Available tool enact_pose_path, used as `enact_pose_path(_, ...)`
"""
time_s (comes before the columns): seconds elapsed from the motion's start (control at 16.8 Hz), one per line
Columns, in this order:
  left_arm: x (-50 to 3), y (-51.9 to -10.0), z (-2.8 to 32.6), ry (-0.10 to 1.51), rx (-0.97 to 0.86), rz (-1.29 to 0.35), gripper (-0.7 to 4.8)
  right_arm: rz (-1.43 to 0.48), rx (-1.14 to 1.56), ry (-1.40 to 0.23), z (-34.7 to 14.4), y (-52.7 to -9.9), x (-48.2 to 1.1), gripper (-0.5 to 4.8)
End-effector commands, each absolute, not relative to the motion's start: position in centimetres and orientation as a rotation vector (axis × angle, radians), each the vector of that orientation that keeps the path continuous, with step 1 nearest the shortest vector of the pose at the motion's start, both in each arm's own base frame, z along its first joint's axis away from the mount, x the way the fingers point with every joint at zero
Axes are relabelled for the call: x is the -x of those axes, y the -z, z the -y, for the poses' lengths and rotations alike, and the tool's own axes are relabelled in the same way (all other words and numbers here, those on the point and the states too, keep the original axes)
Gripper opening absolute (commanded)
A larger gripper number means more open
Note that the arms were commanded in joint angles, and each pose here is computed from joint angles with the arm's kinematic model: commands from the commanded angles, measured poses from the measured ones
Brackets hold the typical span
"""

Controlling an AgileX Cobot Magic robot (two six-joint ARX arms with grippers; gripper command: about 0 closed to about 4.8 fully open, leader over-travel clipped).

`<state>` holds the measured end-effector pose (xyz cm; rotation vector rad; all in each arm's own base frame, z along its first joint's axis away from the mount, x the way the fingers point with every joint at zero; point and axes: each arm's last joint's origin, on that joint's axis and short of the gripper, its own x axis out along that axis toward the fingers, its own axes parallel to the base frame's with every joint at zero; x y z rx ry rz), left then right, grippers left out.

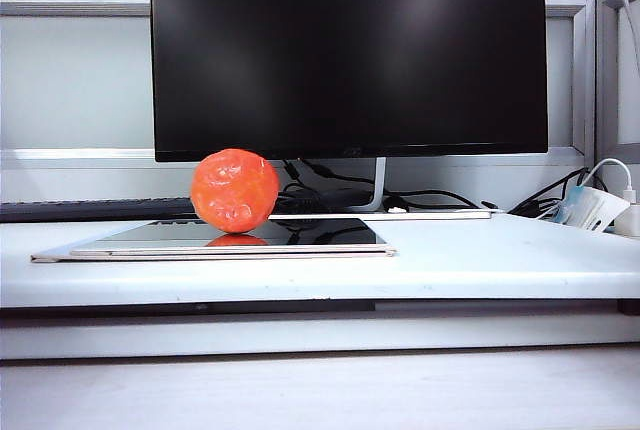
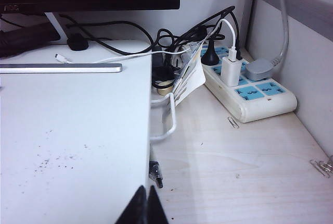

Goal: Place the orange on the center of the mirror.

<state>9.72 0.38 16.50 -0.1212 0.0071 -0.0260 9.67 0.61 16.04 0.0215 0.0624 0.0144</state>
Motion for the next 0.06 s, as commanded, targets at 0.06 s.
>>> enact_pose_path(0.06,-9.72,-16.74,-0.4,0.024,0.112,0.013,-0.06,-0.054,-0.025,-0.016,-0.61,-15.95,-9.72,0.0)
